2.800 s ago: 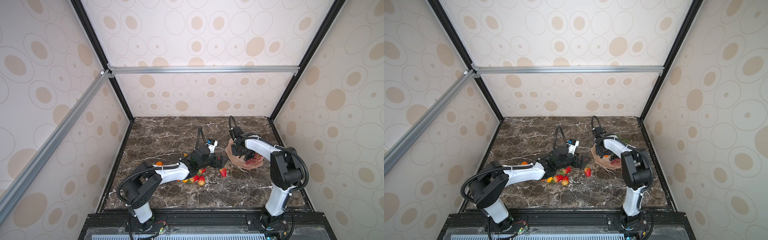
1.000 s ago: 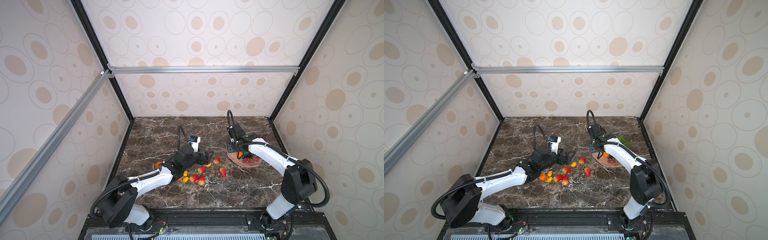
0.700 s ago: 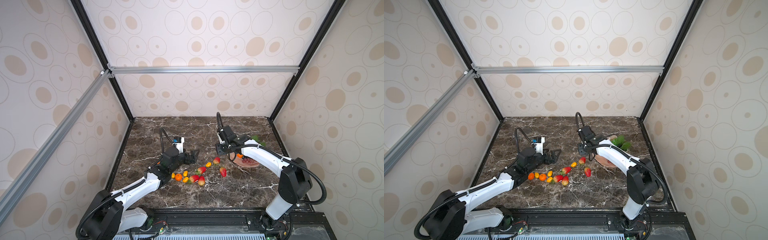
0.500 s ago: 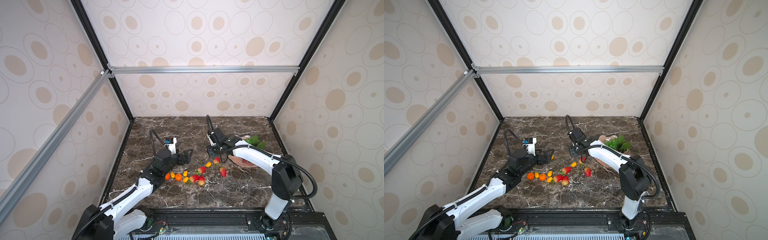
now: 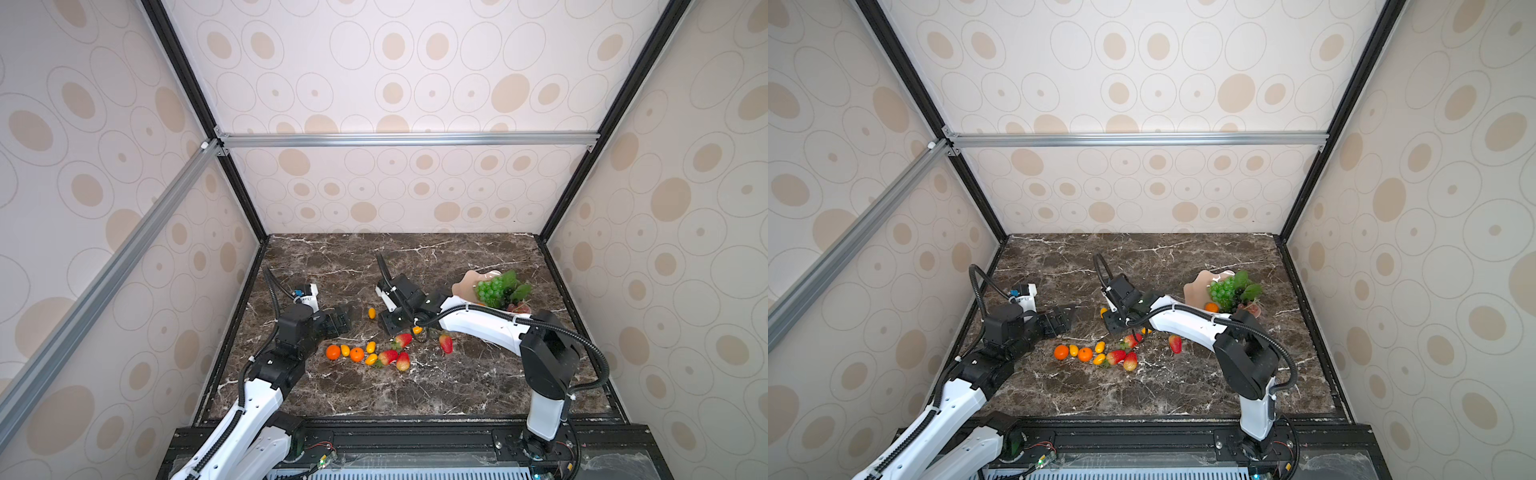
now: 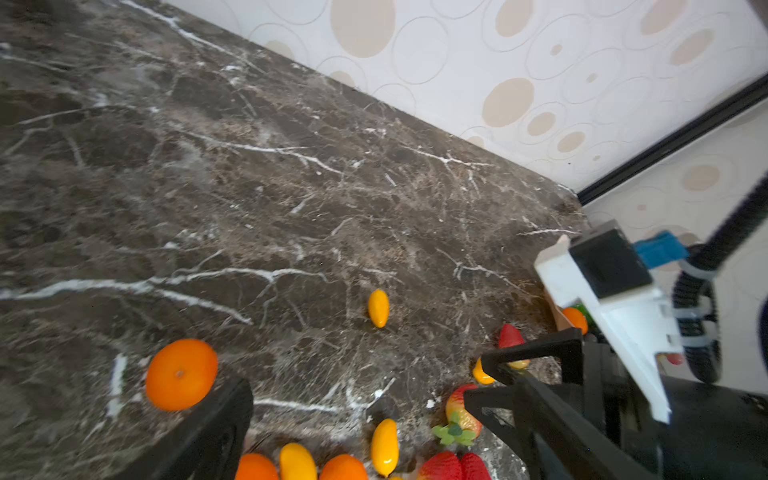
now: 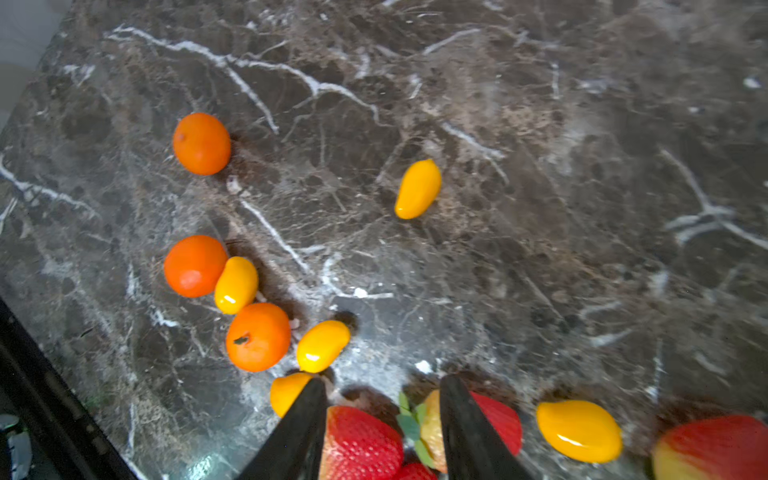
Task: Place and organize the fake fruits in the fruit bowl
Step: 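Close the right gripper on another orange fruit while the left arm draws back, then carry the second orange toward the bowl in the right gripper while the left arm reaches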
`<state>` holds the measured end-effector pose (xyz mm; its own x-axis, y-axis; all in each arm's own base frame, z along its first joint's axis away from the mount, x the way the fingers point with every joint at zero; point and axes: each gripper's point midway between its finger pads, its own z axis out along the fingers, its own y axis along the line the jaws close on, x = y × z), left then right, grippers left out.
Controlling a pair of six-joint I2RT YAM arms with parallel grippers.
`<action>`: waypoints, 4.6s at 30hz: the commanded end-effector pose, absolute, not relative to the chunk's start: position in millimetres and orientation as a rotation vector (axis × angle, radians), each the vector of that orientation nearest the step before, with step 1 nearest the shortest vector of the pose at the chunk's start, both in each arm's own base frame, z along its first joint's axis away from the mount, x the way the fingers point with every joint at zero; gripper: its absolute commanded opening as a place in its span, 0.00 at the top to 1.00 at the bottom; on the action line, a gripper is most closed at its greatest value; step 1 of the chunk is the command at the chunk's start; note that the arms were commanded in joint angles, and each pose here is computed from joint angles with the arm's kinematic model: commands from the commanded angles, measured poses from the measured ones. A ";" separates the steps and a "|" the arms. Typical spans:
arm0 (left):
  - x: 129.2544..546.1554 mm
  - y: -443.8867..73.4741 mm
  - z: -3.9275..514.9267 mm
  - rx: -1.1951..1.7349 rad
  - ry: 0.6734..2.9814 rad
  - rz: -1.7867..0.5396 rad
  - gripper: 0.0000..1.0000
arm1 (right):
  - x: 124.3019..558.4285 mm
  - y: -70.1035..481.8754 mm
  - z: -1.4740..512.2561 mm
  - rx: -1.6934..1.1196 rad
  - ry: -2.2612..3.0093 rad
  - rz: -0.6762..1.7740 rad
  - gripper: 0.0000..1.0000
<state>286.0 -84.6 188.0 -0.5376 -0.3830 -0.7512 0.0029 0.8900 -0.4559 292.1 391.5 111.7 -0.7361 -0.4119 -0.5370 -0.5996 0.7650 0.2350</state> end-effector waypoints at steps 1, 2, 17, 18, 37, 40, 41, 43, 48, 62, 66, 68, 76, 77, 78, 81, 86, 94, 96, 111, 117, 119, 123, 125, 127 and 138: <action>276.2 -61.1 186.9 -0.382 2.136 -0.436 0.02 | 274.3 424.0 116.1 -0.905 2.424 0.645 0.52; 275.4 -57.1 185.8 -0.402 2.137 -0.433 0.02 | 269.4 429.0 115.4 -0.940 2.412 0.659 0.52; 271.3 -28.2 176.8 -0.563 2.105 -0.516 0.02 | 234.8 468.5 75.0 -1.246 2.370 0.628 0.42; 271.2 -27.1 176.7 -0.568 2.105 -0.516 0.02 | 235.5 469.8 72.2 -1.252 2.372 0.624 0.42; 276.4 -26.2 177.5 -0.568 2.094 -0.540 0.02 | 237.7 469.0 33.6 -1.304 2.461 0.498 0.41; 276.9 -25.7 178.0 -0.569 2.092 -0.542 0.02 | 238.6 467.8 30.6 -1.303 2.468 0.486 0.41; 277.3 -26.0 178.3 -0.568 2.091 -0.544 0.02 | 238.7 467.5 29.5 -1.305 2.471 0.483 0.41; 278.0 -26.3 178.6 -0.566 2.090 -0.547 0.02 | 238.8 467.1 28.1 -1.307 2.473 0.477 0.41; 278.9 -26.5 180.3 -0.561 2.086 -0.551 0.02 | 239.7 468.3 25.4 -1.303 2.479 0.472 0.43; 280.0 -26.3 180.9 -0.555 2.080 -0.552 0.02 | 240.8 467.3 18.5 -1.301 2.496 0.455 0.47; 279.5 -25.9 180.1 -0.554 2.083 -0.546 0.02 | 241.1 467.4 20.5 -1.293 2.496 0.456 0.49; 279.1 -24.3 180.4 -0.557 2.081 -0.536 0.02 | 240.7 467.9 22.9 -1.290 2.495 0.462 0.51; 279.6 -20.0 183.7 -0.558 2.071 -0.504 0.02 | 244.9 469.1 59.9 -1.228 2.444 0.508 0.55; 279.3 -18.6 184.0 -0.558 2.072 -0.492 0.02 | 245.7 469.1 66.7 -1.219 2.435 0.516 0.56; 279.2 -16.9 184.7 -0.561 2.073 -0.479 0.02 | 246.7 468.4 71.6 -1.207 2.430 0.526 0.57; 279.2 -14.1 186.9 -0.555 2.068 -0.455 0.02 | 248.3 466.8 87.1 -1.180 2.414 0.563 0.59; 283.8 -15.4 191.2 -0.532 2.049 -0.462 0.02 | 252.3 455.6 109.7 -1.112 2.393 0.602 0.61; 296.9 -35.0 190.0 -0.481 2.024 -0.571 0.02 | 267.5 411.4 135.6 -0.951 2.381 0.542 0.66; 301.3 -42.0 191.9 -0.459 2.019 -0.583 0.02 | 272.3 397.6 138.8 -0.900 2.386 0.511 0.69; 328.1 -139.0 197.0 -0.241 2.027 -0.711 0.02 | 304.0 302.5 153.5 -0.531 2.382 0.309 0.74; 338.6 -186.1 202.6 -0.136 2.037 -0.756 0.02 | 308.6 272.2 153.6 -0.445 2.397 0.284 0.74; 341.3 -202.0 204.2 -0.099 2.039 -0.770 0.02 | 311.2 259.1 153.4 -0.402 2.405 0.274 0.74; 344.5 -234.3 206.0 -0.027 2.040 -0.800 0.02 | 314.0 233.7 155.9 -0.327 2.408 0.270 0.74; 344.6 -249.9 205.5 0.007 2.042 -0.817 0.02 | 315.7 219.2 155.9 -0.282 2.413 0.259 0.73; 344.3 -266.5 205.4 0.044 2.045 -0.836 0.02 | 316.6 205.4 155.6 -0.237 2.423 0.255 0.73; 336.4 -341.5 195.6 0.214 2.078 -0.899 0.02 | 315.7 143.4 144.6 -0.046 2.471 0.204 0.72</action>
<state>332.2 -322.0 173.4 -0.6713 -0.1564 -0.7245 0.3915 0.7551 -0.5258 323.9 156.5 151.2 -0.7648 -0.0167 -0.6441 -0.1248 0.9846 0.1227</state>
